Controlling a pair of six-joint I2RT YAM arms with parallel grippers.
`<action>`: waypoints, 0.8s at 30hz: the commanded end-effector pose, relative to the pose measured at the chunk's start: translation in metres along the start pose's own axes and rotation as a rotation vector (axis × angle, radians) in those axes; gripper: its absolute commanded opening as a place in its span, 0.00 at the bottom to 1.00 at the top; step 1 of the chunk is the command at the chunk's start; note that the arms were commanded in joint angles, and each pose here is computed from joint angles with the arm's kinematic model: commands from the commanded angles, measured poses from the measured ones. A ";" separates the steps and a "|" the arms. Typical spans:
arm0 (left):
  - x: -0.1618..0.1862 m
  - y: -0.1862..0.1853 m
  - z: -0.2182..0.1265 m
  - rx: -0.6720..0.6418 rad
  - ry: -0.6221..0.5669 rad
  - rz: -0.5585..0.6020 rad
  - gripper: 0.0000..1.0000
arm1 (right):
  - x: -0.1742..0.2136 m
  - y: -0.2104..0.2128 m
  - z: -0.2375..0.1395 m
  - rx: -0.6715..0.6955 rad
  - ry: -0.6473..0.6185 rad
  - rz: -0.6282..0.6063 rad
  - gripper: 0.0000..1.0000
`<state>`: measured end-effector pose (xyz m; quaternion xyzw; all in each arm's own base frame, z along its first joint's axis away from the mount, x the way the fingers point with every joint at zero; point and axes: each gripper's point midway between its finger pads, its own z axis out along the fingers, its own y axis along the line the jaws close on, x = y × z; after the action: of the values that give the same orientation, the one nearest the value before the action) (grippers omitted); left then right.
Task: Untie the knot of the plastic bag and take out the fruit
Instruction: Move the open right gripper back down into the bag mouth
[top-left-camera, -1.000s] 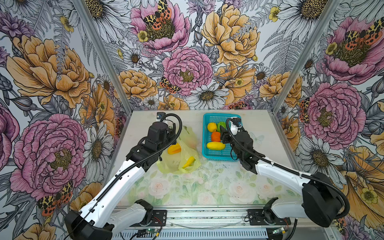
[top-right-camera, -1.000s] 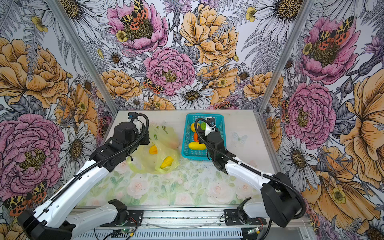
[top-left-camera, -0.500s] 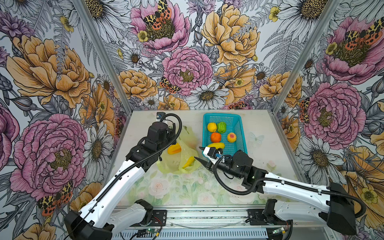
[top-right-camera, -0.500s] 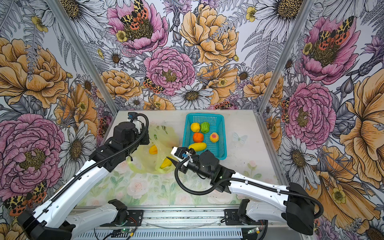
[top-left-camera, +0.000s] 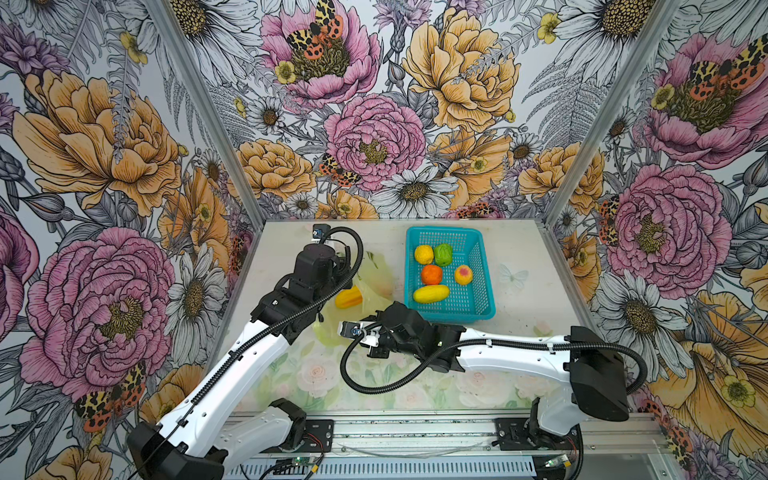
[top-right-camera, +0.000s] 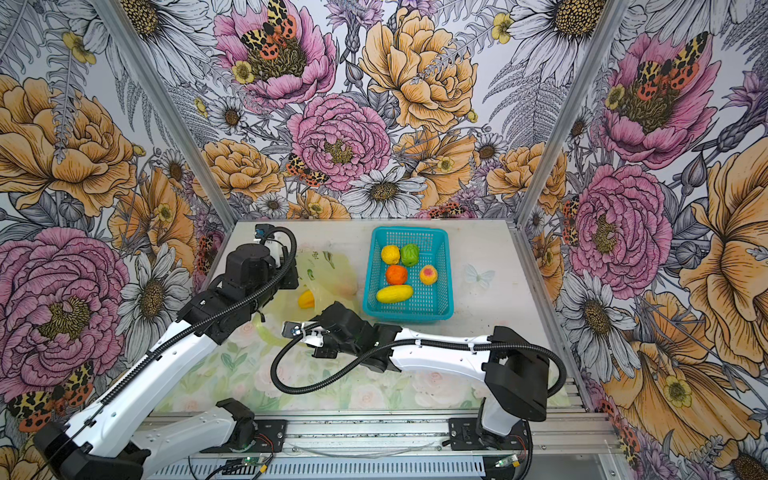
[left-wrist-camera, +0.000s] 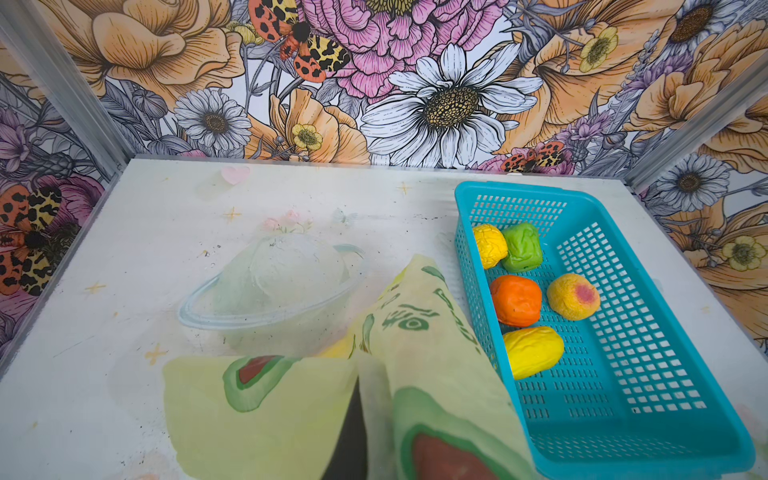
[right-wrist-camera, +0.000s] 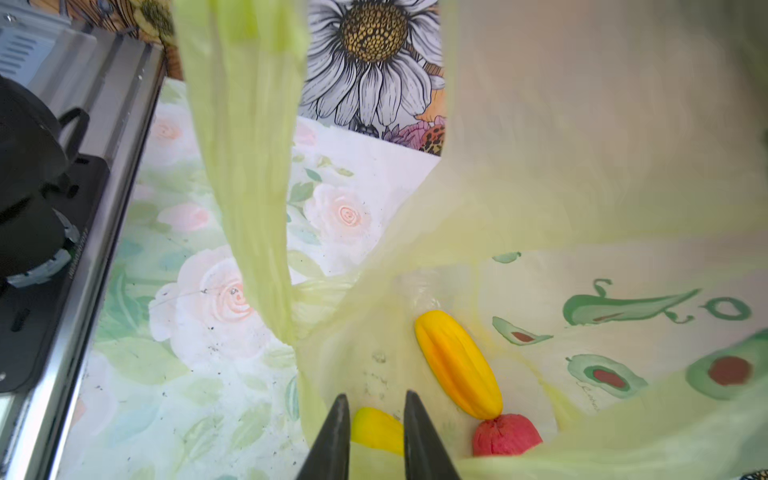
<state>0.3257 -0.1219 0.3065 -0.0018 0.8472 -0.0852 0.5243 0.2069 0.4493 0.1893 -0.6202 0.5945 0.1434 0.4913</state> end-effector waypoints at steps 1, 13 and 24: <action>-0.005 -0.005 -0.007 0.028 -0.018 -0.022 0.00 | 0.012 -0.017 0.009 0.063 0.075 -0.030 0.21; -0.004 -0.005 -0.006 0.030 -0.017 -0.022 0.00 | 0.073 -0.041 0.047 0.090 0.296 -0.017 0.08; -0.005 -0.005 -0.006 0.030 -0.017 -0.022 0.00 | 0.091 -0.032 0.046 0.047 0.388 -0.047 0.21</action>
<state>0.3256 -0.1220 0.3065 -0.0017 0.8472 -0.0854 0.5243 0.2768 0.4228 0.1100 -0.6312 0.6685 0.0035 0.3933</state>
